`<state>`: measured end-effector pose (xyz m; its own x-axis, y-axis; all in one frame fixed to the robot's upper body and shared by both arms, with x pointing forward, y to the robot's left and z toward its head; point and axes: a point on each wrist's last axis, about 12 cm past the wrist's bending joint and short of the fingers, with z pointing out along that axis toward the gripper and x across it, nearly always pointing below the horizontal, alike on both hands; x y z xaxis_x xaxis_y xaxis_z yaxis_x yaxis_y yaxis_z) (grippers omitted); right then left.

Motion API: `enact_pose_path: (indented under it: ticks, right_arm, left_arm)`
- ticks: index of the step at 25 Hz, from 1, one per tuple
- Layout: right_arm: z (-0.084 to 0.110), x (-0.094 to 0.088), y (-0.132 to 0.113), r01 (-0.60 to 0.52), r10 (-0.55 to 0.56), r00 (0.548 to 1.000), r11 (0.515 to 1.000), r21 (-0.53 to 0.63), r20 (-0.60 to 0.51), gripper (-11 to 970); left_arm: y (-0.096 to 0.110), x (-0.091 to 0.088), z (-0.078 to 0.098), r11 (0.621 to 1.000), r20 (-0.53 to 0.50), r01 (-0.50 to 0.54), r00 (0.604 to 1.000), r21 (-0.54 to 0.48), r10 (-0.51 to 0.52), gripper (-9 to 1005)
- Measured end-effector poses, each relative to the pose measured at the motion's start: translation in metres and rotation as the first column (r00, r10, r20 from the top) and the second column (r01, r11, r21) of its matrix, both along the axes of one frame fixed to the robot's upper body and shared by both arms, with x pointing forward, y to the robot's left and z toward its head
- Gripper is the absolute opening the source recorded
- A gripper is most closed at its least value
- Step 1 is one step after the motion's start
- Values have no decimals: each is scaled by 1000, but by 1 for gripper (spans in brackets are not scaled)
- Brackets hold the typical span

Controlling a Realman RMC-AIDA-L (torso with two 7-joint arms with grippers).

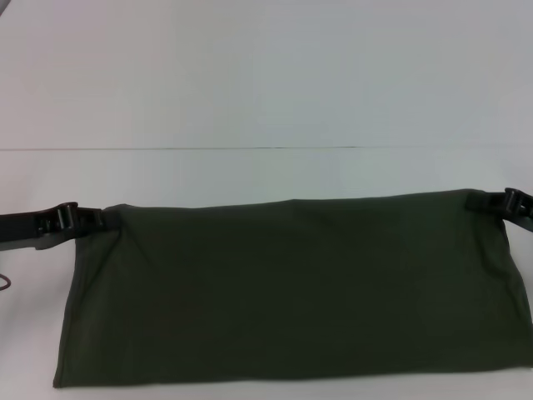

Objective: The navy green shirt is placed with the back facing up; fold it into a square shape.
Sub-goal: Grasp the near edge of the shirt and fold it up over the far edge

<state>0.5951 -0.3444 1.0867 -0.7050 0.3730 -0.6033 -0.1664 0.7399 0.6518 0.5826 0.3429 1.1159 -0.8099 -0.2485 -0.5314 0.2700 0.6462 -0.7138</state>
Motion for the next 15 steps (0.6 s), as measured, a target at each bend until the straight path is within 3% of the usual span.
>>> enact_pose_path:
  ticks: [15]
  right_arm:
    - [4,35,39,38,-33,998,995,-95,54,81]
  left_arm:
    - [-9,8,-15,994,19,-98,995,46,97,62]
